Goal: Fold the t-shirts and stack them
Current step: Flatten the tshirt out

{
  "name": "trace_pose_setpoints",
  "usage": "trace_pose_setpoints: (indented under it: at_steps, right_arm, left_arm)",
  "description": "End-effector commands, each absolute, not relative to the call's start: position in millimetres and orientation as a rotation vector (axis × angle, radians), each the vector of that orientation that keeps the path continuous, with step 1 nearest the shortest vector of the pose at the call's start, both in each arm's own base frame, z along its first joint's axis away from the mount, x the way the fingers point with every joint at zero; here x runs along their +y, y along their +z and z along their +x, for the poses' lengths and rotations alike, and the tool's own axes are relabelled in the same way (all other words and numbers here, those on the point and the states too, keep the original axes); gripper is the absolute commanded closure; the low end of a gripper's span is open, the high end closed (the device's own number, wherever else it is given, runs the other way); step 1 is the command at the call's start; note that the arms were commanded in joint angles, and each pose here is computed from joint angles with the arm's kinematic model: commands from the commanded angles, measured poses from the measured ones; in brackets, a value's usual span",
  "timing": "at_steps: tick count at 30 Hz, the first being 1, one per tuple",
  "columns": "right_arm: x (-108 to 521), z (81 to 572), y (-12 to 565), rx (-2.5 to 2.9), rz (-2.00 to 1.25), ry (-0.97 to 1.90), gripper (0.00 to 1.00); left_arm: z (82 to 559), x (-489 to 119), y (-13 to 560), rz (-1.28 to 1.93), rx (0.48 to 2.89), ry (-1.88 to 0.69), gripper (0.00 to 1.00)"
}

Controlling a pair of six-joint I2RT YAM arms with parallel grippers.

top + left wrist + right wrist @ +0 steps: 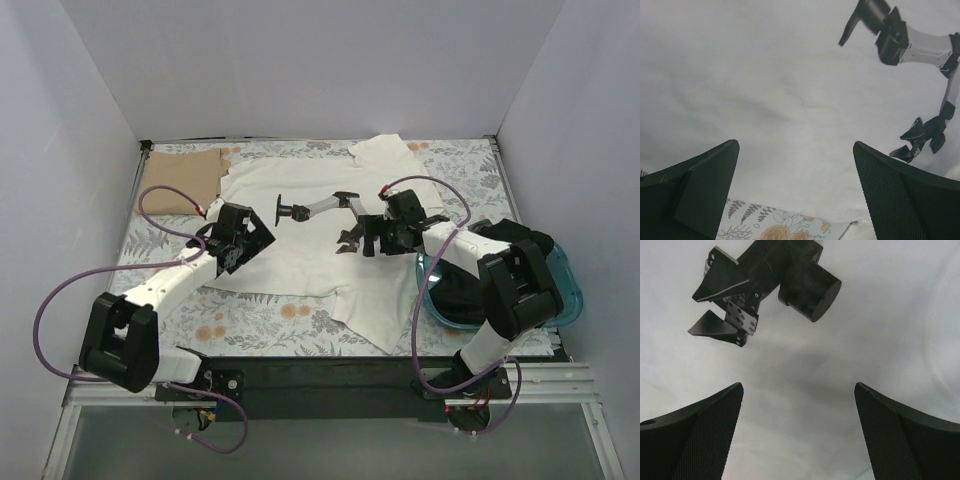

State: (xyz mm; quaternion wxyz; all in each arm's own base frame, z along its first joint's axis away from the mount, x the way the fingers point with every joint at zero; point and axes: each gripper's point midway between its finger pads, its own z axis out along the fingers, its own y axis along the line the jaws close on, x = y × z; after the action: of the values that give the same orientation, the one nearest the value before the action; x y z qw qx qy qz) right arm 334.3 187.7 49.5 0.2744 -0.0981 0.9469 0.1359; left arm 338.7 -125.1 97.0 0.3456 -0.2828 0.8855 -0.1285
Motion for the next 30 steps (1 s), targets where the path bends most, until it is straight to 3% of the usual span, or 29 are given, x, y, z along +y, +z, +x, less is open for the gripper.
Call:
trace_pose_setpoints:
  at_steps: [1,8,14,26,29,30]
  right_arm:
    - [182.5,338.2,65.5,2.466,-0.159,0.378,0.02]
    - [169.6,334.2,72.5,2.438,-0.121,0.325,0.02]
    - [190.8,320.8,93.9,2.367,-0.347,0.383,0.02]
    - [244.0,241.5,103.0,2.314,-0.681,0.426,0.02]
    - [248.8,216.4,94.0,2.319,-0.752,0.446,0.02]
    - [252.2,207.6,91.6,2.319,-0.78,0.455,0.02]
  left_arm:
    - [322.6,-117.2,103.7,-0.832,2.232,-0.364,0.02]
    - [295.2,-88.8,97.2,-0.933,2.186,-0.259,0.02]
    - [268.4,-52.9,84.3,-1.095,2.149,-0.047,0.02]
    - [223.9,10.3,51.0,-1.411,2.003,0.149,0.02]
    - [233.4,14.9,51.7,-1.419,1.974,0.112,0.04]
    - [234.4,18.9,49.6,-1.433,1.966,0.125,0.09]
